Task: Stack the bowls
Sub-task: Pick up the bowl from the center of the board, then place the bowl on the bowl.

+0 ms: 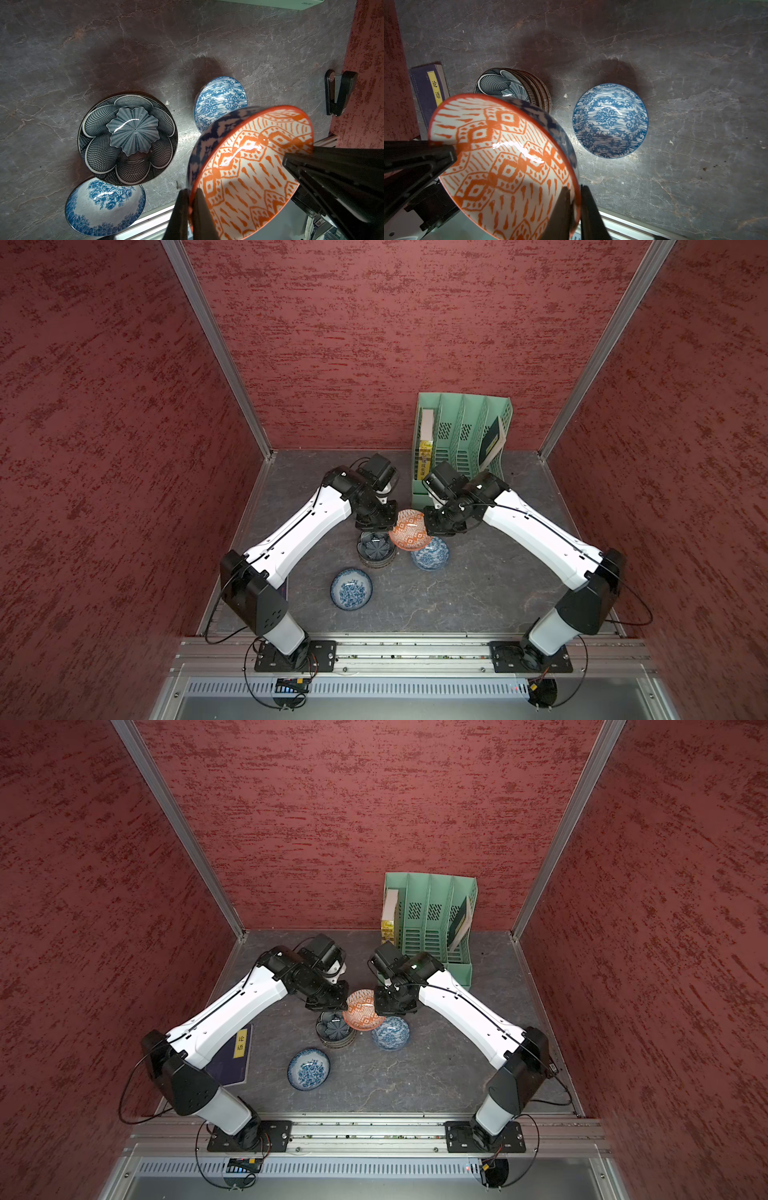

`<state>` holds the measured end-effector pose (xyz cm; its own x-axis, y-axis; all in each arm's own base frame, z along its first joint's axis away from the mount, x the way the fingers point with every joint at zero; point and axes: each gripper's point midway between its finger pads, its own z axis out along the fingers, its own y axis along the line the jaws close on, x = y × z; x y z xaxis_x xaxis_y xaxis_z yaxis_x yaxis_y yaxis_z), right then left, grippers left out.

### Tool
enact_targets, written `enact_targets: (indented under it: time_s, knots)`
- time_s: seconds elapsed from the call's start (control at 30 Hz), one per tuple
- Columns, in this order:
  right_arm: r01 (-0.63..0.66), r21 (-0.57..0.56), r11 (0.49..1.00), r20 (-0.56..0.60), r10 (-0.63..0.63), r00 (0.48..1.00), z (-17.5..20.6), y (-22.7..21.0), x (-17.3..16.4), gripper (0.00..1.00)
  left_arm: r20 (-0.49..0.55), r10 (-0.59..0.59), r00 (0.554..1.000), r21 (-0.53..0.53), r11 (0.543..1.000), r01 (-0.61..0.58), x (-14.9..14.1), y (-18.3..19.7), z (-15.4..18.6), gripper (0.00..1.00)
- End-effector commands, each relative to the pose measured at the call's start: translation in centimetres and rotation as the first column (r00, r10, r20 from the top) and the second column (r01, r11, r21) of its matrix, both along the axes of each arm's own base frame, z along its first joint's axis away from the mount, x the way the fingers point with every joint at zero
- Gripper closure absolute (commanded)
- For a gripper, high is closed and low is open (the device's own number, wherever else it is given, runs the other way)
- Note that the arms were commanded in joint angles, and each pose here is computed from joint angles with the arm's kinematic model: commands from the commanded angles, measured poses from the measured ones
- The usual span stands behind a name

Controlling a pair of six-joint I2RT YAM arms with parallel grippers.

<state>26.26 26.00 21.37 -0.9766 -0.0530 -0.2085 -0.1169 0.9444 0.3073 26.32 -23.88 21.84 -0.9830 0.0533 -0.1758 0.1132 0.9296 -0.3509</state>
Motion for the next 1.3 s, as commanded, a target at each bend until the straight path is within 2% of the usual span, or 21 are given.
enact_targets:
  time_s: [0.0, 0.13, 0.2, 0.37, 0.47, 0.53, 0.77, 1.03, 1.27]
  knots:
    - [-0.011, -0.004, 1.0, -0.014, 0.011, 1.0, -0.8, 0.1, 0.0, 0.91, 0.038, -0.009, 0.999, -0.061, 0.998, 0.011, 0.2, -1.0, 1.3, 1.0]
    - [-0.017, 0.002, 1.0, -0.009, 0.017, 1.0, -0.6, 0.2, 0.0, 0.99, 0.039, -0.011, 0.999, -0.066, 0.998, 0.013, 0.2, -1.1, 1.2, 1.0]
    - [-0.021, 0.004, 1.0, -0.005, 0.021, 1.0, -0.4, 0.2, 0.0, 1.0, 0.044, -0.011, 0.999, -0.07, 0.997, 0.014, 0.2, -1.1, 1.3, 1.0]
    - [-0.021, -0.005, 1.0, 0.0, 0.021, 1.0, -0.2, 0.0, 0.2, 1.0, 0.079, 0.005, 0.997, -0.081, 0.997, 0.001, 0.5, -0.7, 2.1, 0.51]
    - [-0.017, -0.005, 1.0, 0.002, 0.017, 1.0, 0.1, -0.2, 0.4, 1.0, 0.107, 0.034, 0.994, -0.072, 0.997, -0.026, 0.8, 0.3, 2.7, 0.33]
    - [-0.011, -0.007, 1.0, -0.003, 0.011, 1.0, 0.1, -0.5, 0.6, 1.0, 0.132, 0.062, 0.989, -0.076, 0.996, -0.053, 0.9, 1.2, 3.3, 0.27]
    - [0.013, 0.014, 1.0, -0.05, -0.012, 0.999, -0.7, -1.4, 1.3, 1.0, 0.163, 0.178, 0.97, -0.132, 0.979, -0.157, 1.1, 5.2, 3.9, 0.26]
    - [0.04, 0.06, 0.997, -0.109, -0.034, 0.994, -2.4, -1.8, 1.8, 1.0, 0.105, 0.271, 0.957, -0.147, 0.956, -0.255, -0.3, 9.5, 1.0, 0.26]
    - [0.059, 0.068, 0.996, -0.144, -0.049, 0.988, -4.1, -2.2, 1.8, 1.0, 0.075, 0.303, 0.95, -0.171, 0.942, -0.287, -1.4, 11.2, -0.7, 0.26]
